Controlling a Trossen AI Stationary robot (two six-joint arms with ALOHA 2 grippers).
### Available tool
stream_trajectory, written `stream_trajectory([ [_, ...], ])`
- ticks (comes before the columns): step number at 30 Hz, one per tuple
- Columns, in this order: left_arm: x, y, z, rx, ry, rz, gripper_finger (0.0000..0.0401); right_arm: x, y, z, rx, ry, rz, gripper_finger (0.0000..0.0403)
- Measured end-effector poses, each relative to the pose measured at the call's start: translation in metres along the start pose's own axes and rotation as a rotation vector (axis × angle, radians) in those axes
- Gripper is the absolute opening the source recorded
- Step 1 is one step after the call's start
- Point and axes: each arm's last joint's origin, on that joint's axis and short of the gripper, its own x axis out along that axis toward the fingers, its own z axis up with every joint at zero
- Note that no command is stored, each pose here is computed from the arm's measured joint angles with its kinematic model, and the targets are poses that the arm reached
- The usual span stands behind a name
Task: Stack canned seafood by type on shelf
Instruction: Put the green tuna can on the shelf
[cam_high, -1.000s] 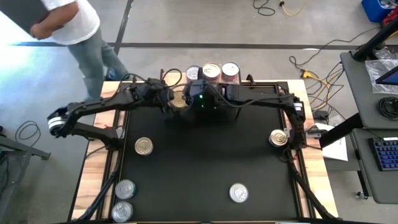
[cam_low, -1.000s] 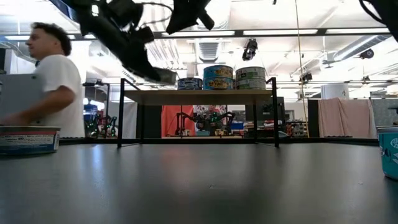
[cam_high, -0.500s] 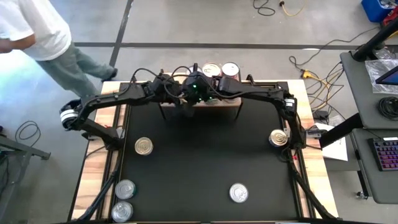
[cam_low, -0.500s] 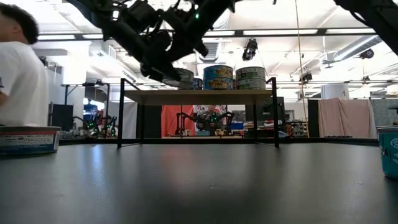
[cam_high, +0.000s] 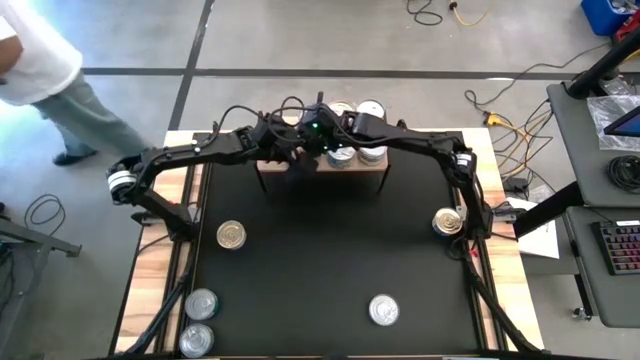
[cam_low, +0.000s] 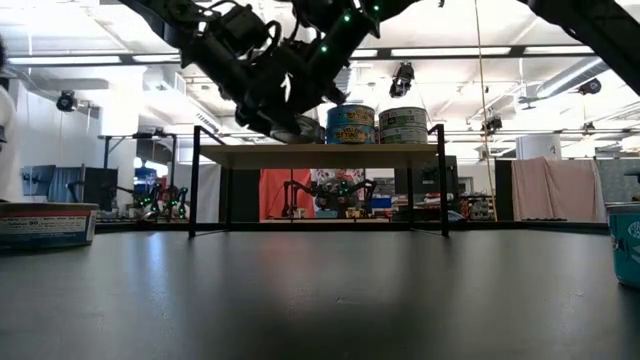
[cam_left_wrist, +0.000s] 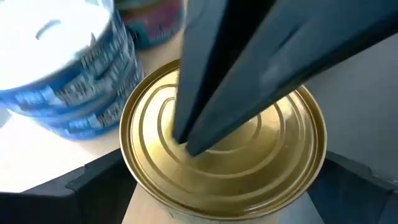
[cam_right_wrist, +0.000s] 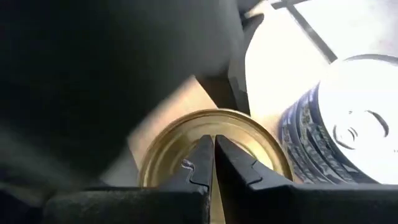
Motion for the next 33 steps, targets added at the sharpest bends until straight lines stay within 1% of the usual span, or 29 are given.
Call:
stream_trajectory([
  [2,0.000,0.000,0.002,-0.008,-0.022,0.004,0.0395,0.001,-0.003,-0.001,0.004,0.013,0.021,0.0009],
  [6,-0.002,-0.001,0.002,-0.004,-0.021,-0.002,0.0396,0.002,-0.004,-0.002,0.008,0.020,0.093,0.0009],
  [8,-0.002,-0.001,0.001,-0.001,-0.010,-0.009,0.0394,0.003,-0.005,-0.004,0.009,0.033,0.106,0.0009],
  [10,-0.002,-0.002,0.000,0.013,-0.008,-0.034,0.0394,0.004,-0.005,-0.007,0.011,0.053,0.109,0.0009],
  [13,-0.002,-0.002,0.000,0.028,-0.008,-0.037,0.0394,0.003,-0.006,-0.009,0.020,0.075,0.106,0.0009],
  [19,-0.001,0.001,-0.002,-0.002,0.009,0.005,0.0394,0.007,-0.007,-0.014,0.024,0.091,0.101,0.0009],
  [24,-0.003,0.002,-0.010,-0.023,0.099,0.044,0.0398,0.011,-0.007,-0.021,0.008,0.131,0.095,0.0009],
  [26,-0.004,0.003,-0.011,-0.026,0.114,0.060,0.0398,0.011,-0.007,-0.022,0.002,0.134,0.095,0.0009],
  [33,-0.006,0.003,-0.007,-0.013,0.119,0.077,0.0399,0.011,-0.008,-0.022,-0.009,0.131,0.098,0.0009],
])
